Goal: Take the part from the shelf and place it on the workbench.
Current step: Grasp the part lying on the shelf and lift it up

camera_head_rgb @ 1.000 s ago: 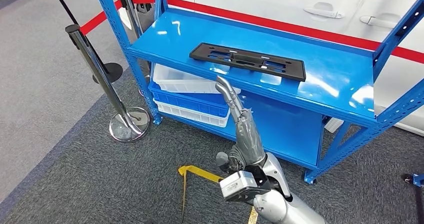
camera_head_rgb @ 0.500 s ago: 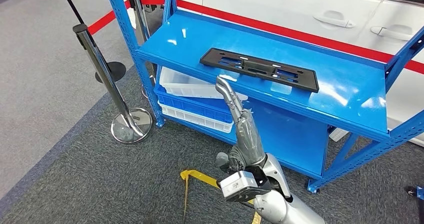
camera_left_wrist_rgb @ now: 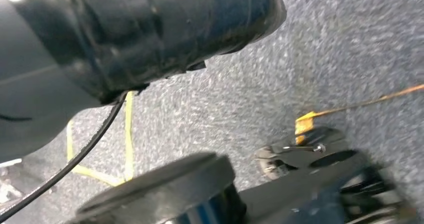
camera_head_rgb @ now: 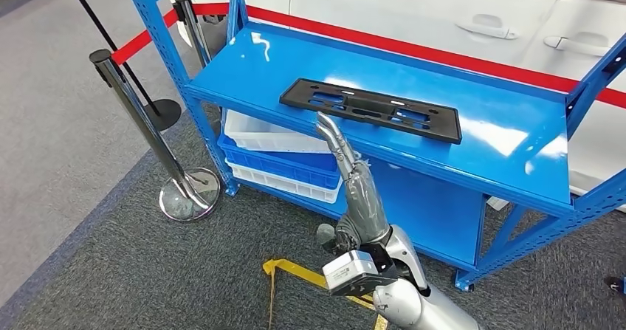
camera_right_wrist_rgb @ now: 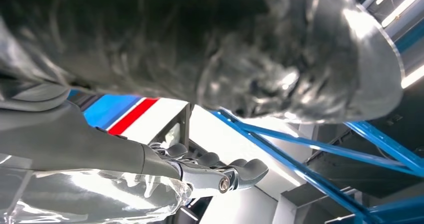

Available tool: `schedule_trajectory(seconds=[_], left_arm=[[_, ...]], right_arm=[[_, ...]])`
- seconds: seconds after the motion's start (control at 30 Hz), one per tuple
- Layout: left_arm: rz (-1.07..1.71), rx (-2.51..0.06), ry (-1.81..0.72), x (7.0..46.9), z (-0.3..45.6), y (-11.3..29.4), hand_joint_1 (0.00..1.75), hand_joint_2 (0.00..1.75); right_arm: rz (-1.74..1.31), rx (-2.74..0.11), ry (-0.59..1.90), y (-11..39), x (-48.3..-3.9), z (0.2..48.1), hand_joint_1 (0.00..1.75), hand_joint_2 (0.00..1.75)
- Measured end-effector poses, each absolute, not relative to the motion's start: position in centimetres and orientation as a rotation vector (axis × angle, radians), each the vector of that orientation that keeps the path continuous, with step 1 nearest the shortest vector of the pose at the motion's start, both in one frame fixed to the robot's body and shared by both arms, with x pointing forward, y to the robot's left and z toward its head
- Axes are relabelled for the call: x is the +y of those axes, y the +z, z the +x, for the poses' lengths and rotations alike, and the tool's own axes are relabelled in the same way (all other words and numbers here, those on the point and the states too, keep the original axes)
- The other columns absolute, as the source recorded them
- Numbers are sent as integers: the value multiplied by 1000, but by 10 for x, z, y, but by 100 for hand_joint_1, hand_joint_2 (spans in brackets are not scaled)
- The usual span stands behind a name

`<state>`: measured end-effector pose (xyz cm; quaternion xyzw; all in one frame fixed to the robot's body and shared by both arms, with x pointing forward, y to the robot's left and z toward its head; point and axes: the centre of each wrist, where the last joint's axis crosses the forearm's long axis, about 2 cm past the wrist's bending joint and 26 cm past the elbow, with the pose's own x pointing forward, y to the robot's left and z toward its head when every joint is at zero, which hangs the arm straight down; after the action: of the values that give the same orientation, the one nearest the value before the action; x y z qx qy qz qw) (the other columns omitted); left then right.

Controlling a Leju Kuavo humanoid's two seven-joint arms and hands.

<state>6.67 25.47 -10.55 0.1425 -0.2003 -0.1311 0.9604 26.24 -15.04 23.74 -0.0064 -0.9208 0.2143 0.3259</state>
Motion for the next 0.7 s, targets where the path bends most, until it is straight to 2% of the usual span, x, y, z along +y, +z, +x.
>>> schedule_trajectory(seconds=[0.7], left_arm=[[285,-409,-265,254,69,-105,0,0]], right_arm=[[37,-2380,545,234,-151,262,0,0]])
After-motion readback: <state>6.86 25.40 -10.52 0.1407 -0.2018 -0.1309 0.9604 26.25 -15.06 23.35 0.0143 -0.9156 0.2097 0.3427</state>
